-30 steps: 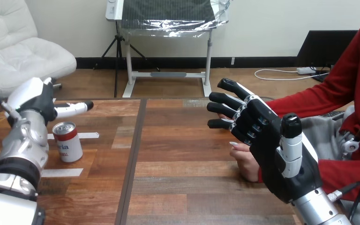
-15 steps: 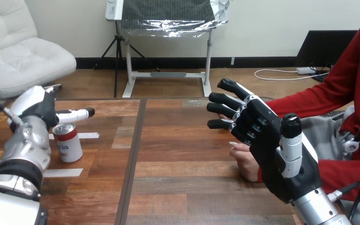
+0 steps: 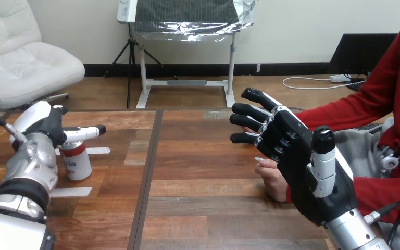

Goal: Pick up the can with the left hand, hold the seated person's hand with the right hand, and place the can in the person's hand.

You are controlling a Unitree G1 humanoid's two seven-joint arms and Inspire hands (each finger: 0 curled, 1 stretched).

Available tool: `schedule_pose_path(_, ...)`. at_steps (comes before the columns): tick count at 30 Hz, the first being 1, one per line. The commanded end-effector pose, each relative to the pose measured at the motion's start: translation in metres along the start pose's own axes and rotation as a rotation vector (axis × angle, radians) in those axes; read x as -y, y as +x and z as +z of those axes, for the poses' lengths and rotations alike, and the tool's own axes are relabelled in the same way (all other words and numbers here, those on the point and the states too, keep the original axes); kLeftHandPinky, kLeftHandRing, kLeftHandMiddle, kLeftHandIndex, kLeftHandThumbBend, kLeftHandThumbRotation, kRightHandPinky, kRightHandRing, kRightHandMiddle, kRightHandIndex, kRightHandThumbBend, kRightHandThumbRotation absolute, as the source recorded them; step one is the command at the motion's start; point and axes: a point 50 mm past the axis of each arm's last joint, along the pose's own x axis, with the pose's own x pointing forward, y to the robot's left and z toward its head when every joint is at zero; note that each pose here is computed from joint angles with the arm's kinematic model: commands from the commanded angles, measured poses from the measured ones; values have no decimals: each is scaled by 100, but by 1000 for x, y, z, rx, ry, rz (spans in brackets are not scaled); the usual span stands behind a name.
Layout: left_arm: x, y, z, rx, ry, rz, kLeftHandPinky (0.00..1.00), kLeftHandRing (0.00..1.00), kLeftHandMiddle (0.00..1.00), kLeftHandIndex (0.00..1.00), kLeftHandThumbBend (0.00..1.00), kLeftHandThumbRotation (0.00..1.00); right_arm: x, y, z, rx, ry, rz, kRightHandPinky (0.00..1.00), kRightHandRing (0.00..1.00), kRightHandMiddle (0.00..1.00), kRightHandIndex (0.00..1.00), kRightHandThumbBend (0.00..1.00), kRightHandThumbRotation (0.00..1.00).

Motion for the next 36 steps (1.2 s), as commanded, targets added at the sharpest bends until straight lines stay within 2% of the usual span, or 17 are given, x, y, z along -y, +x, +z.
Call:
schedule_pose_path(1,-12,1,12,23,11,19,80,91,92,91,79,56,-1,14,19,108,-18,26,73,83,84,88,94,100)
schedule_pose_path(12,-11,1,11,7,37,-7,84,94,95,93,79,55,-1,14,19,111,-23,20,72,82,83,88,94,100)
schedule_pose_path(22,-12,1,11,-5,41,-18,82,92,94,93,80,52,-1,13,19,114,-27,19,72,82,83,88,95,100)
schedule_pose_path(25,-11,1,10,-13,48,-19,75,88,92,92,82,52,-2,13,19,113,-27,19,72,82,83,88,95,100)
schedule_pose_path(30,-11,1,11,-15,45,-16,51,65,73,90,83,50,-2,13,20,115,-26,21,72,82,83,88,96,100)
schedule_pose_path(36,-11,1,11,-23,50,-11,41,57,66,89,84,49,-2,13,20,118,-25,24,71,82,83,88,95,100)
